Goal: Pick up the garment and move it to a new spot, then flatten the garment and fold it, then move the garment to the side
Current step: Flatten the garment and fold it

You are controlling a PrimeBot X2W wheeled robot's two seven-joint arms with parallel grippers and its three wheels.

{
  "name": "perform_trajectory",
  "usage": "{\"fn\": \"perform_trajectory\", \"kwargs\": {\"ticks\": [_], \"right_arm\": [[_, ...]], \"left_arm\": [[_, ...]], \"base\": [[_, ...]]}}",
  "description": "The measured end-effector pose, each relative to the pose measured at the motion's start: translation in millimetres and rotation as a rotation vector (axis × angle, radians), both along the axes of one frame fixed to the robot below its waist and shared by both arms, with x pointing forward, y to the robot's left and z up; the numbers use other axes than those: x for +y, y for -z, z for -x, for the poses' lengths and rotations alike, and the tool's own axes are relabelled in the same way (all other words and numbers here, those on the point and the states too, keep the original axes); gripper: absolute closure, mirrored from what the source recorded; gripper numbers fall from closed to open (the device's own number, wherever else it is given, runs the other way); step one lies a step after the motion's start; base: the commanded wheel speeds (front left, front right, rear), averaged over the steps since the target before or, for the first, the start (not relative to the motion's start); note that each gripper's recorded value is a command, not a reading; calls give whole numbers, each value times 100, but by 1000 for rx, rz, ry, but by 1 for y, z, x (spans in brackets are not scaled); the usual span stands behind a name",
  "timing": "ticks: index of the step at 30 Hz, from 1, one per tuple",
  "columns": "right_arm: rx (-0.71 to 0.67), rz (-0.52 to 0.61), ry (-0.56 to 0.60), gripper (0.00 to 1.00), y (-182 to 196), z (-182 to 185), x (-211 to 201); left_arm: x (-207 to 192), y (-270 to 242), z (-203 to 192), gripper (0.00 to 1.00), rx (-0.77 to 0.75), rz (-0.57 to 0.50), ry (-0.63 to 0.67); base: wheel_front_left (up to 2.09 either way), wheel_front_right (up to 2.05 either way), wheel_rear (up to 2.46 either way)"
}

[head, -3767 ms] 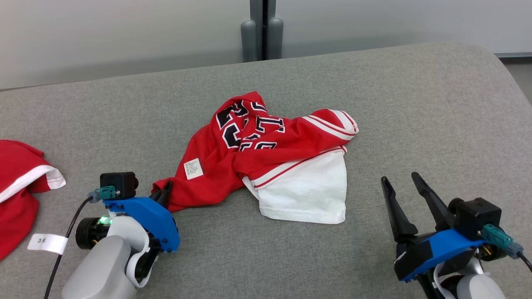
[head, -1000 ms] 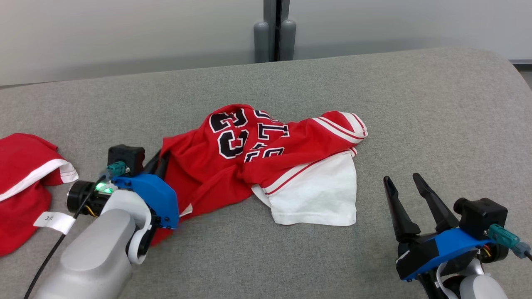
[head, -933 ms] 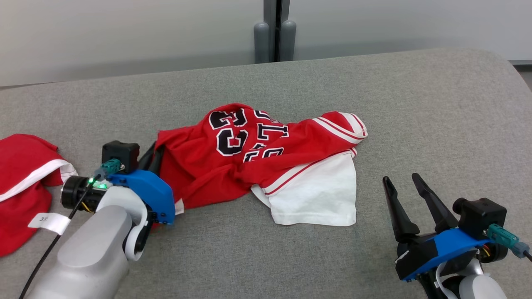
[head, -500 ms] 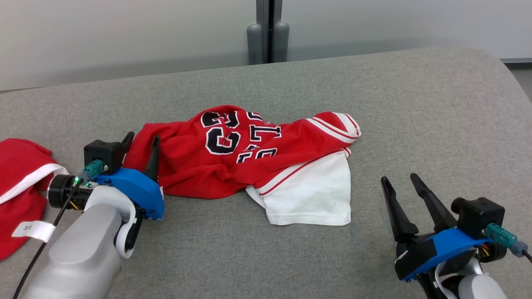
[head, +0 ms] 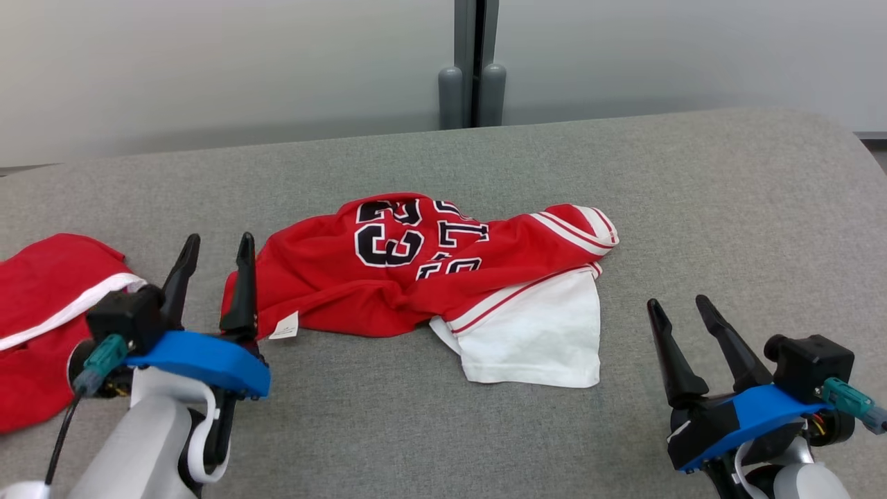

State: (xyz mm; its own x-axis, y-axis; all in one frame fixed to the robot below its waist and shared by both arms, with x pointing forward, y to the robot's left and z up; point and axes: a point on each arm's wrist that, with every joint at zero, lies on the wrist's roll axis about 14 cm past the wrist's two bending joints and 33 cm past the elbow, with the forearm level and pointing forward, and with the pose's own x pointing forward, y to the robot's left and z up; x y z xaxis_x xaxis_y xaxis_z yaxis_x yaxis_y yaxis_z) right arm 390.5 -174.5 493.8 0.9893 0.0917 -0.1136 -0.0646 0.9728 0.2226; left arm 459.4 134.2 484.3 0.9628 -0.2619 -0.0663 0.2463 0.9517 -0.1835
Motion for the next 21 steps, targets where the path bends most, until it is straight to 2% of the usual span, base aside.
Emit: {"fn": "perform_trajectory", "kwargs": {"ticks": [8, 12, 16, 21], "right_arm": [[-9, -4, -3, 0, -4, 4, 1], [1, -11, 6, 0, -1, 7, -2], [58, -3, -4, 0, 14, 8, 1], [201, 20, -43, 0, 46, 7, 9]], "left_arm": [[20, -22, 42, 0, -99, 63, -108], [25, -6, 66, 0, -62, 59, -140], [29, 5, 78, 0, -37, 38, -148], [33, 7, 79, 0, -35, 28, -160]], "base": [[0, 0, 0], [0, 0, 0], [0, 0, 0], [0, 0, 0]]}}
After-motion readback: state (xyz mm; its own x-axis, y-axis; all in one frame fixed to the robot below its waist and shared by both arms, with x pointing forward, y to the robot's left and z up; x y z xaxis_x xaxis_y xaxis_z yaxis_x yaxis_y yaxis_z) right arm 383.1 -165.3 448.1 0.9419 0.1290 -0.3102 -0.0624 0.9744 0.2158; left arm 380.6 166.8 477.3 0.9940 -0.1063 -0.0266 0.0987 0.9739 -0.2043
